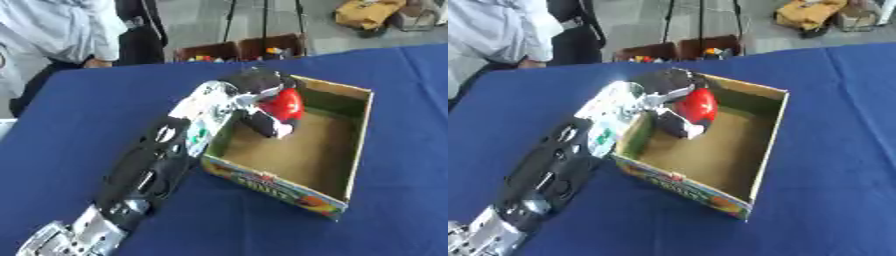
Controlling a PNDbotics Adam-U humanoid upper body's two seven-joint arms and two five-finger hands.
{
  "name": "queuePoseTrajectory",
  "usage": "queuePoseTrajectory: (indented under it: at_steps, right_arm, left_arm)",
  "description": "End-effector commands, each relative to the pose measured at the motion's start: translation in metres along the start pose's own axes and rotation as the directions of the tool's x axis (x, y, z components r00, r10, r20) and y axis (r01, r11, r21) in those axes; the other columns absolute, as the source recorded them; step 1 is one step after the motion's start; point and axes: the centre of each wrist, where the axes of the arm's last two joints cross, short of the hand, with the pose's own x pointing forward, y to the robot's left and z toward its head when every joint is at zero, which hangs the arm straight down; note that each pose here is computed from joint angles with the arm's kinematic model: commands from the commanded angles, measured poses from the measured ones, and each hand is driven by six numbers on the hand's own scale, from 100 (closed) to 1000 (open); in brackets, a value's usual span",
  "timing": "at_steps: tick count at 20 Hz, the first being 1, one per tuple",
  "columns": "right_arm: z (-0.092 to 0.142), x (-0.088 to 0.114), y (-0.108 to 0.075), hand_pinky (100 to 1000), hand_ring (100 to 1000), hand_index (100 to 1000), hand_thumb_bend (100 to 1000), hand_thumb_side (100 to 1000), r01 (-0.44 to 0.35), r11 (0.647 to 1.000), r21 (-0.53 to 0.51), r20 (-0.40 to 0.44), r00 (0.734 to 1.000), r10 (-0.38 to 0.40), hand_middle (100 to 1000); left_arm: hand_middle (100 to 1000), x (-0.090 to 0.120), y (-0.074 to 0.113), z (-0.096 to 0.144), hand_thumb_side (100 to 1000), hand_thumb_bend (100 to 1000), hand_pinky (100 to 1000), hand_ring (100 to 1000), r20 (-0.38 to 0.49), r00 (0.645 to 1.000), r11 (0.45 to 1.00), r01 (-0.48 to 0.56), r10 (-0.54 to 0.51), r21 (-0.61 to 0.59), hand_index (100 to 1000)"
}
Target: Pick up objects on the table and place them in the box.
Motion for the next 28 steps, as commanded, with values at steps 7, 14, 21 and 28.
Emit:
queuePoseTrajectory:
  at_steps: [7,14,21,28]
  right_arm:
    - [-0.005,0.003,-0.001,715,768,771,100,1000,-0.002,1.000,0.010,0.024,1.000,0.002,727]
    - [-0.004,0.003,-0.001,715,768,770,100,1000,-0.006,1.000,0.010,0.021,1.000,0.006,727]
    - [-0.004,0.003,-0.001,715,768,770,100,1000,-0.005,1.000,0.009,0.020,1.000,0.004,726]
    - [-0.004,0.003,-0.001,715,768,768,100,1000,-0.007,1.000,0.008,0.020,1.000,0.007,726]
  left_arm:
    - [775,0.005,-0.013,-0.008,518,100,240,545,0.033,0.998,0.997,0.053,-0.051,-0.052,992]
    - [935,0.006,-0.011,-0.007,700,255,653,881,0.074,0.996,0.994,0.066,-0.059,-0.093,1000]
    - [938,0.008,0.001,-0.003,762,347,718,911,0.064,0.993,0.995,0.102,-0.101,-0.011,1000]
    - [992,0.007,0.013,0.005,910,556,913,1000,0.083,0.991,0.992,0.098,-0.104,0.084,1000]
